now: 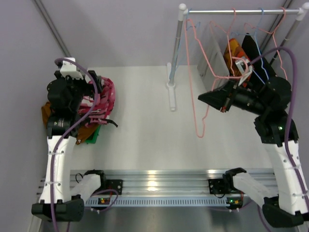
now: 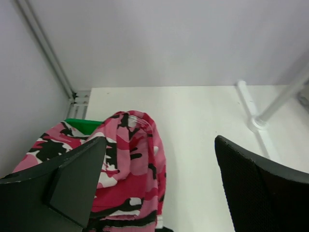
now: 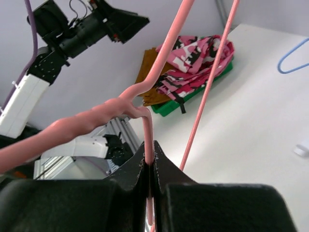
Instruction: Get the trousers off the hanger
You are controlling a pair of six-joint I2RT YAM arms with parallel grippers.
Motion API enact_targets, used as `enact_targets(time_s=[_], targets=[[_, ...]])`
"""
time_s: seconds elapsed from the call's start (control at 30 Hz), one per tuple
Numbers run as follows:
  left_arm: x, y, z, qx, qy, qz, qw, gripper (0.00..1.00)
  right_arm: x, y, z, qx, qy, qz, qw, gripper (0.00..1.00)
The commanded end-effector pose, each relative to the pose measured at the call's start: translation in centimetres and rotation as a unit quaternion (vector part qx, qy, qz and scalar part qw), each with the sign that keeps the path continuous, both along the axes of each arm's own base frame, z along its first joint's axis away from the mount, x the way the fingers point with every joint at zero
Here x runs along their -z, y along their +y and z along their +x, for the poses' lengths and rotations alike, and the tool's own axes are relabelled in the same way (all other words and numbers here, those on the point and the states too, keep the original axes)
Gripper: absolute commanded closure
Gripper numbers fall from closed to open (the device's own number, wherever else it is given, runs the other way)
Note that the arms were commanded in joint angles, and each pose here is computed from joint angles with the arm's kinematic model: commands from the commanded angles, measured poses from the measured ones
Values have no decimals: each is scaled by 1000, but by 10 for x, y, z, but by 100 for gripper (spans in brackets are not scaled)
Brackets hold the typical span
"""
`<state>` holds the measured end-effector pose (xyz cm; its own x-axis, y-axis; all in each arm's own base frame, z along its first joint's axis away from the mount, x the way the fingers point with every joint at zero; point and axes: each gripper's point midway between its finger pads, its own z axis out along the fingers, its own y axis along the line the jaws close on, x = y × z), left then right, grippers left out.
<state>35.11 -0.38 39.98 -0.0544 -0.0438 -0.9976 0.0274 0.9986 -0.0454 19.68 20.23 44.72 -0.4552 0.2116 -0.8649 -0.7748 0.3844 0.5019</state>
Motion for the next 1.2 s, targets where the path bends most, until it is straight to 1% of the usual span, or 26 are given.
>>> enact_targets(time_s=[0.0,0.03,0.07,0.13,0.17,0.2,0.23,0.27,0.3,0.33,0.37,0.4,0.43,0.47,0.5,0.57,0.6,0.63,0.7,0.73,0.77,0.8,0.83,0.9,1.0,1.17], targets=[[46,-29,-19,78,97,-24,992,1,5,-25,-12,56,-28,-28,998,100],[45,-30,-21,79,99,-30,992,1,6,-35,-10,94,-32,-37,994,100],[46,-30,-23,78,101,-34,991,1,18,-42,-9,116,-5,-51,992,100],[44,-32,-28,80,100,-38,991,1,30,-56,3,169,17,-71,983,100],[42,-32,-29,79,97,-40,991,1,42,-58,6,176,41,-85,980,100],[41,-31,-29,78,98,-41,991,1,44,-61,10,186,49,-92,977,100],[38,-31,-29,78,95,-41,991,1,55,-66,27,207,71,-110,969,100],[36,-31,-29,78,95,-41,992,1,60,-69,36,215,86,-119,966,100],[35,-32,-29,81,95,-41,991,1,59,-71,41,217,97,-126,963,100],[38,-32,-29,80,104,-41,990,1,71,-71,59,215,125,-138,959,100],[33,-33,-30,83,101,-40,991,1,72,-74,70,218,133,-140,956,100],[32,-33,-30,84,102,-40,990,1,61,-75,76,222,125,-139,957,100],[31,-33,-32,83,102,-40,991,1,68,-77,94,227,138,-146,953,100],[31,-33,-33,84,101,-41,991,1,65,-80,104,235,136,-147,951,100],[30,-33,-34,83,99,-41,991,1,51,-82,111,244,119,-145,951,100],[27,-33,-38,81,93,-44,991,1,55,-83,136,247,128,-152,948,100],[27,-33,-39,82,94,-45,991,1,40,-84,142,252,112,-147,950,100],[27,-34,-40,81,93,-49,991,1,47,-84,159,254,125,-150,947,100],[25,-35,-42,85,91,-51,991,1,39,-85,174,258,114,-148,948,100],[25,-35,-41,84,91,-55,991,1,32,-86,189,262,102,-148,948,100],[25,-35,-42,84,92,-55,991,1,27,-86,196,265,94,-146,949,100],[26,-35,-42,84,92,-55,991,1,12,-86,200,269,74,-140,950,100],[27,-35,-41,83,94,-54,991,1,18,-87,212,272,78,-144,948,100],[29,-34,-40,81,96,-55,991,1,5,-88,222,280,58,-140,948,100],[32,-35,-38,81,100,-57,990,1,8,-88,248,287,51,-142,946,100],[40,-36,-34,81,109,-67,988,1,4,-81,276,295,30,-137,945,100]])
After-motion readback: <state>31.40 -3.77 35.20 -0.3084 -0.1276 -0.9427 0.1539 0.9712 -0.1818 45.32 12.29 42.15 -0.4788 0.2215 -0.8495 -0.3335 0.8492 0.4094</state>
